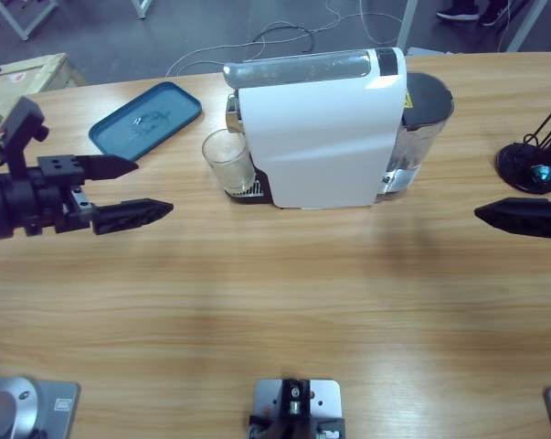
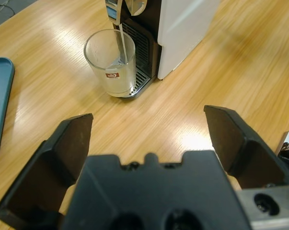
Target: Pour coffee
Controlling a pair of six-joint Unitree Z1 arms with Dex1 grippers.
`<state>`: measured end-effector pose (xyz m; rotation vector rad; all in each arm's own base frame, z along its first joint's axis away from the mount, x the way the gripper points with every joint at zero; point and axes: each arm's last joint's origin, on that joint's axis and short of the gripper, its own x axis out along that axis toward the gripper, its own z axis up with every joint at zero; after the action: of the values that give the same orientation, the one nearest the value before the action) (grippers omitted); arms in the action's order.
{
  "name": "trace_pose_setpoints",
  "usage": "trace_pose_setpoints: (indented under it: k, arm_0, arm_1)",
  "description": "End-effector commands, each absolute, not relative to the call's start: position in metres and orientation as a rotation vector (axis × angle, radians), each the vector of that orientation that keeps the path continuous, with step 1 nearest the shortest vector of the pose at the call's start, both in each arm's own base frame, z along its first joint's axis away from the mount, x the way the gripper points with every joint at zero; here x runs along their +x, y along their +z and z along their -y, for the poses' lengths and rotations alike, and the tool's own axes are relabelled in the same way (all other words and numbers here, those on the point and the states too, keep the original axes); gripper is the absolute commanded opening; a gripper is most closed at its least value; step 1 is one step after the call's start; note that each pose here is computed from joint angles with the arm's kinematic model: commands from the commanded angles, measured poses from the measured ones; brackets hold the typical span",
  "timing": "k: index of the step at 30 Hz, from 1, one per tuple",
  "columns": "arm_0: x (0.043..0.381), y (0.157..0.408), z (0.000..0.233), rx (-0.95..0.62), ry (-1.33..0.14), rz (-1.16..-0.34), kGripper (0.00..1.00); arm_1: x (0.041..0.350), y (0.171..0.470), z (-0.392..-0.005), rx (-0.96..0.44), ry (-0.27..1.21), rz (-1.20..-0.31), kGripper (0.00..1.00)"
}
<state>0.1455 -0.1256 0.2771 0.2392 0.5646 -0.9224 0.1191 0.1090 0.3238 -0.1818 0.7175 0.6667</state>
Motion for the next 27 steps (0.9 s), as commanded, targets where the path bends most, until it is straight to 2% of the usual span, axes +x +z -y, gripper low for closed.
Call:
trace_pose_setpoints:
  k: [1,15,19,22,27]
  arm_0:
    - [0.145,0.263,0.129,0.261,-0.949,-0.615,0.996]
    - [0.150,0.263,0.133,0.283,-0.957,-0.614,0.996]
    - [0.147,0.266,0.131,0.346,-0.991,-0.539,0.996]
    - [0.161,0.265,0.128,0.391,-0.959,-0.483,0.996]
    - [0.215,0.240,0.133,0.432,-0.982,-0.457,0.996]
  arm_1:
    - [0.123,0.314,-0.114,-0.208,0.663,-0.764,1.000]
    - [0.124,0.309,-0.115,-0.196,0.660,-0.780,1.000]
    - [0.124,0.307,-0.115,-0.193,0.660,-0.780,1.000]
    - [0.124,0.307,-0.115,-0.194,0.659,-0.782,1.000]
    - [0.122,0.301,-0.113,-0.189,0.650,-0.804,1.000]
